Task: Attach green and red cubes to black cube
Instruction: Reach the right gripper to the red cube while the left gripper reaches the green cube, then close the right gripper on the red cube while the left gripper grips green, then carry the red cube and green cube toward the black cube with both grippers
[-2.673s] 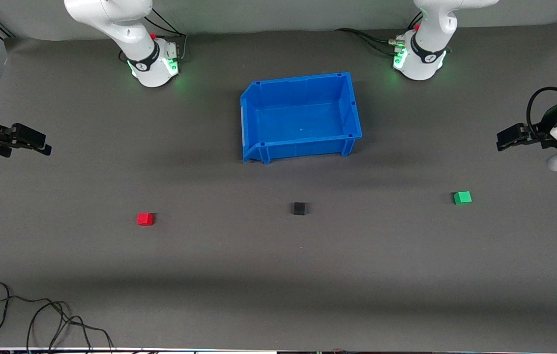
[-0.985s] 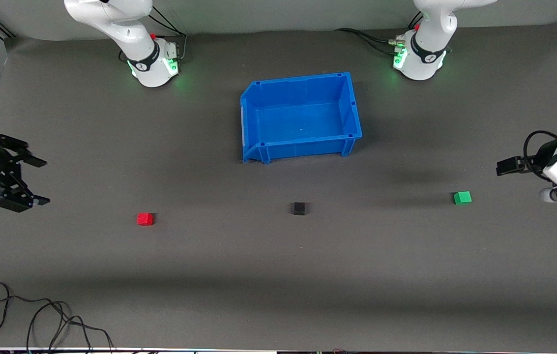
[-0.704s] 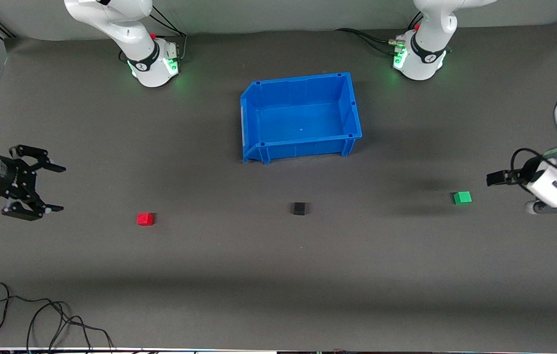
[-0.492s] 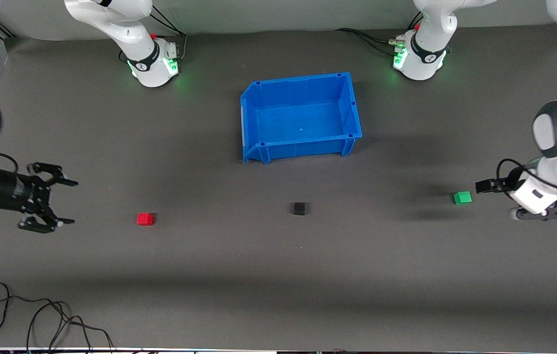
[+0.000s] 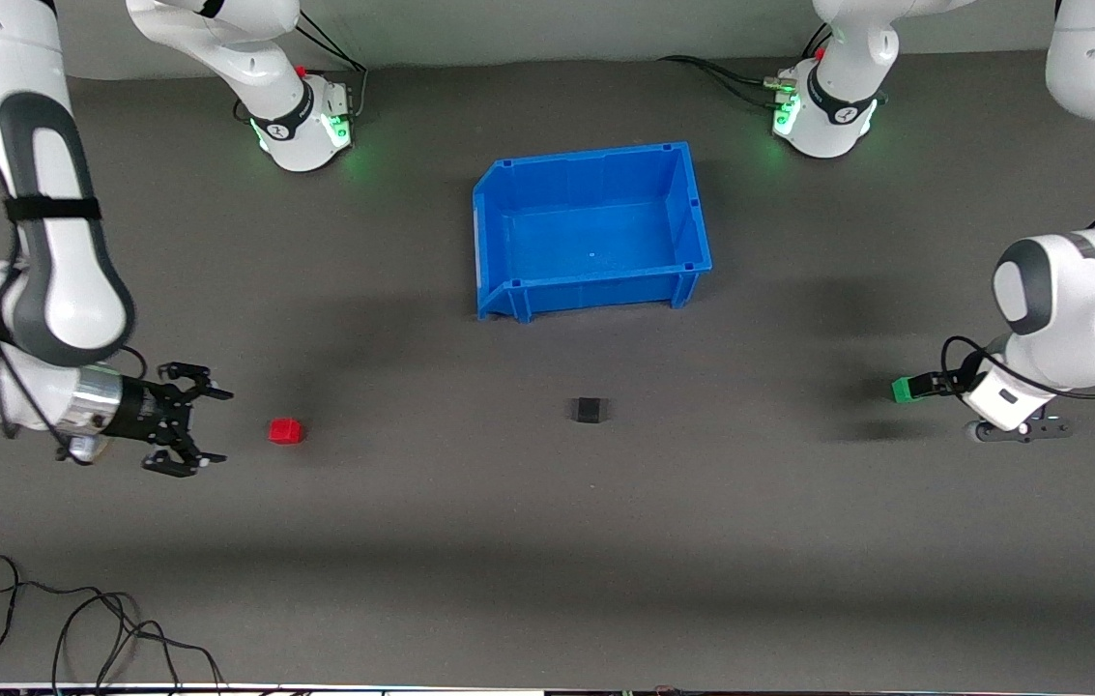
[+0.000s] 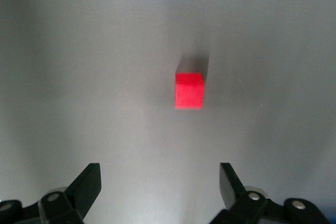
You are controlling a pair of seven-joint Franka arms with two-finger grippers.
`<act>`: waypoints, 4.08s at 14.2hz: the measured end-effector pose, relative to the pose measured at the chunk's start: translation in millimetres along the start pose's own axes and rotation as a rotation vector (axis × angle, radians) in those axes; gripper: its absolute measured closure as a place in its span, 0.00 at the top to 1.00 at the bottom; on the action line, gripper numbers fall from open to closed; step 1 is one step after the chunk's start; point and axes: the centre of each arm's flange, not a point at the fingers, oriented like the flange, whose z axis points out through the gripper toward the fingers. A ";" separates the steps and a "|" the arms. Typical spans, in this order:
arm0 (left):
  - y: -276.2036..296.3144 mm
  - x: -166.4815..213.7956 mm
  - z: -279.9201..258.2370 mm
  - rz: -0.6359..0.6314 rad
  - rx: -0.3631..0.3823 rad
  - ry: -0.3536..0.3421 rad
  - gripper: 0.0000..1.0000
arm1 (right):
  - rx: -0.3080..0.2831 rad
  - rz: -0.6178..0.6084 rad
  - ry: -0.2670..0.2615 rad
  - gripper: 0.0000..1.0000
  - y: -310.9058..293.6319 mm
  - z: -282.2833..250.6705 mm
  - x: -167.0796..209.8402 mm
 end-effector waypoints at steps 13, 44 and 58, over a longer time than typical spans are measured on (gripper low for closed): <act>10.8 1.4 46.3 -0.044 -0.005 0.004 0.67 | -0.027 -0.026 -0.007 1.00 27.0 107.9 45.7; 316.0 -2.2 36.4 -1.106 -0.142 -0.103 0.40 | 0.012 0.025 -0.068 0.39 -6.1 126.1 -145.0; 409.1 12.8 1.8 -1.352 -0.243 -0.090 0.40 | 0.109 0.186 -0.044 0.39 27.3 242.6 -350.5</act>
